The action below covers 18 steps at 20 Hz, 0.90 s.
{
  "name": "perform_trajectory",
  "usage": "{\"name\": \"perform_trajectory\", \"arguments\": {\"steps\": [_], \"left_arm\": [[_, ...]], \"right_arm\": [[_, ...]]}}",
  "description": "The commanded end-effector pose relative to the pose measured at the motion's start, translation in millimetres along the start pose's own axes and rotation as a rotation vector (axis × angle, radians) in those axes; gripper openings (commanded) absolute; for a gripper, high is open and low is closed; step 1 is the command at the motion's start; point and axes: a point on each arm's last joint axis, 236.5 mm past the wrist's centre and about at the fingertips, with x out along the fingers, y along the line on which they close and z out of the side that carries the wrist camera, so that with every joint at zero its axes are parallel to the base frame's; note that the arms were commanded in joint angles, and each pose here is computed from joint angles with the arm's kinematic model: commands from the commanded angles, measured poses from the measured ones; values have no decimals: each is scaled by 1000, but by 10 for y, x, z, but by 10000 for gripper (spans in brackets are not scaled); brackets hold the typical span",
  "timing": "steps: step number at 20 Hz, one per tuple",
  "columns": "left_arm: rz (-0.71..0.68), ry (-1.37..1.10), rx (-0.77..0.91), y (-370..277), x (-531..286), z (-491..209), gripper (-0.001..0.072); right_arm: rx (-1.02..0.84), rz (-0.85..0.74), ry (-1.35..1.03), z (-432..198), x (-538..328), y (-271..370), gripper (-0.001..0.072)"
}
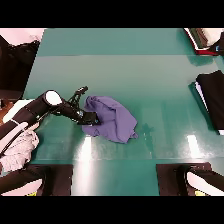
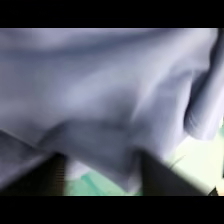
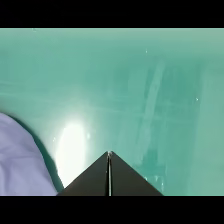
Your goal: Fold the shirts.
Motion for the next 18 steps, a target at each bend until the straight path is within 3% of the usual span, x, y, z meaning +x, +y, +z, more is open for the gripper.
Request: {"name": "perform_trajectory", "arguments": {"steps": [1, 5, 10, 11, 12, 13, 18], "left_arm": [[-12, -79, -28, 9, 27, 161, 47], [2, -75, 84, -195, -238, 270, 31], [237, -133, 342, -361, -1234, 450, 31], [253, -154, 366, -414, -1376, 454, 32], [263, -171, 381, -456, -1472, 458, 32], [261, -180, 389, -493, -1524, 449, 32], [259, -155, 370, -480, -1509, 385, 32]], "right_arm": [[1, 7, 28, -58, 20, 14, 20], [12, 44, 106, -263, 164, 63, 20], [4, 347, 286, -906, 609, 631, 26], [7, 364, 337, -1087, 732, 673, 187], [14, 371, 382, -1252, 863, 706, 477], [23, 381, 428, -1429, 1017, 760, 596], [-25, 528, 573, -2290, 1674, 1514, 595]]}}
